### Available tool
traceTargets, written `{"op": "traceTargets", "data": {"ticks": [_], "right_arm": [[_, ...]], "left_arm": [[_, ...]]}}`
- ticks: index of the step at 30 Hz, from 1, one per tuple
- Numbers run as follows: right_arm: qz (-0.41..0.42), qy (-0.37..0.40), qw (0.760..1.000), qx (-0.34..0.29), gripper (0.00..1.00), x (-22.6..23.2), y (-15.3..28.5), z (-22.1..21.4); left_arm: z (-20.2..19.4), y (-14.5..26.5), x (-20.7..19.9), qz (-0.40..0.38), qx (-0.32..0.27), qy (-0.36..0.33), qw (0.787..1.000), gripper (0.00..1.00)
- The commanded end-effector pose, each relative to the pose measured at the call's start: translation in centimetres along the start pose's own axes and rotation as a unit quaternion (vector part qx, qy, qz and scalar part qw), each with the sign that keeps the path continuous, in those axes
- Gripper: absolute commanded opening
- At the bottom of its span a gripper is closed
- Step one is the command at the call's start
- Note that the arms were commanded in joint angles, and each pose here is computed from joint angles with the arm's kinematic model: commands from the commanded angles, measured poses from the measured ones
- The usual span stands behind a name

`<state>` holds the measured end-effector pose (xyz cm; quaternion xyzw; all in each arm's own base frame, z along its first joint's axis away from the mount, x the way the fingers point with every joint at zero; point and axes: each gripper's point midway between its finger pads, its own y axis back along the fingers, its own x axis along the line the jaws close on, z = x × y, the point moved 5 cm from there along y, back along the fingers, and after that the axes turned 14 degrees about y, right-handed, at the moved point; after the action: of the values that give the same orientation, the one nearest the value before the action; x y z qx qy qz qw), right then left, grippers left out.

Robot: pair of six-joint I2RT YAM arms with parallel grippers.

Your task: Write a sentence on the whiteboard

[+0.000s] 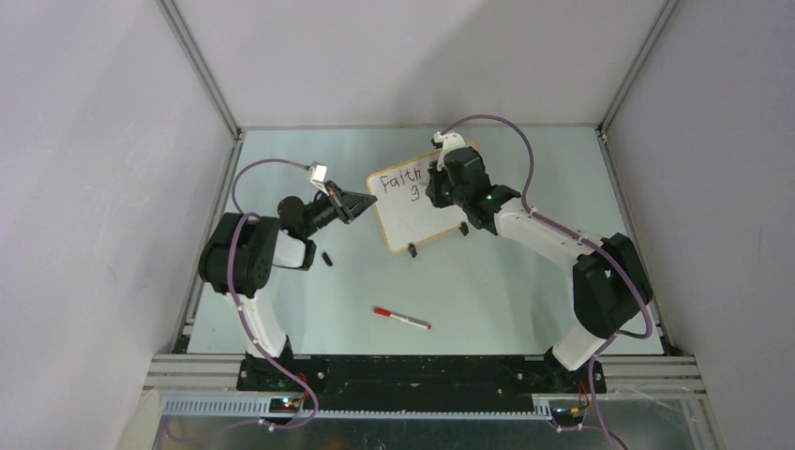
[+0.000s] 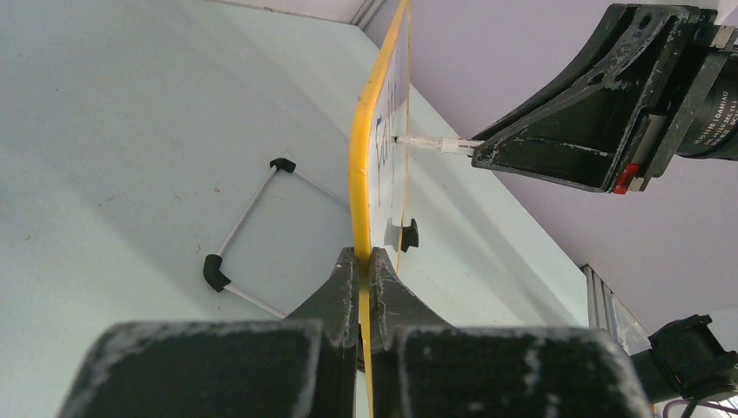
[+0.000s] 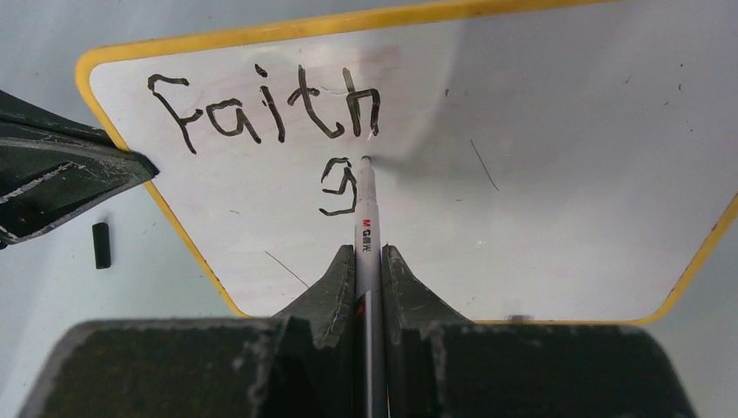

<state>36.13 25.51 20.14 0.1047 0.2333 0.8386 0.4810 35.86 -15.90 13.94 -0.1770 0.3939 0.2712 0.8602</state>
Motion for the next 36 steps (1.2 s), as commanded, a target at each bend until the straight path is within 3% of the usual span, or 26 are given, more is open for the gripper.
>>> {"op": "traceTargets", "data": {"ticks": [1, 24, 36], "right_arm": [[-0.009, -0.005, 1.0, -0.023, 0.0, -0.1, 0.0, 2.2], [-0.025, 0.008, 0.999, 0.024, 0.0, 0.2, 0.0, 0.2], [-0.038, -0.01, 0.999, 0.007, 0.0, -0.8, -0.1, 0.9]], "left_arm": [[0.4, 0.1, -0.7, -0.018, -0.004, -0.031, 0.999, 0.0], [0.4, 0.1, -0.8, -0.019, -0.004, -0.032, 0.999, 0.0], [0.4, 0.1, -0.8, -0.018, -0.004, -0.033, 0.999, 0.0]]}}
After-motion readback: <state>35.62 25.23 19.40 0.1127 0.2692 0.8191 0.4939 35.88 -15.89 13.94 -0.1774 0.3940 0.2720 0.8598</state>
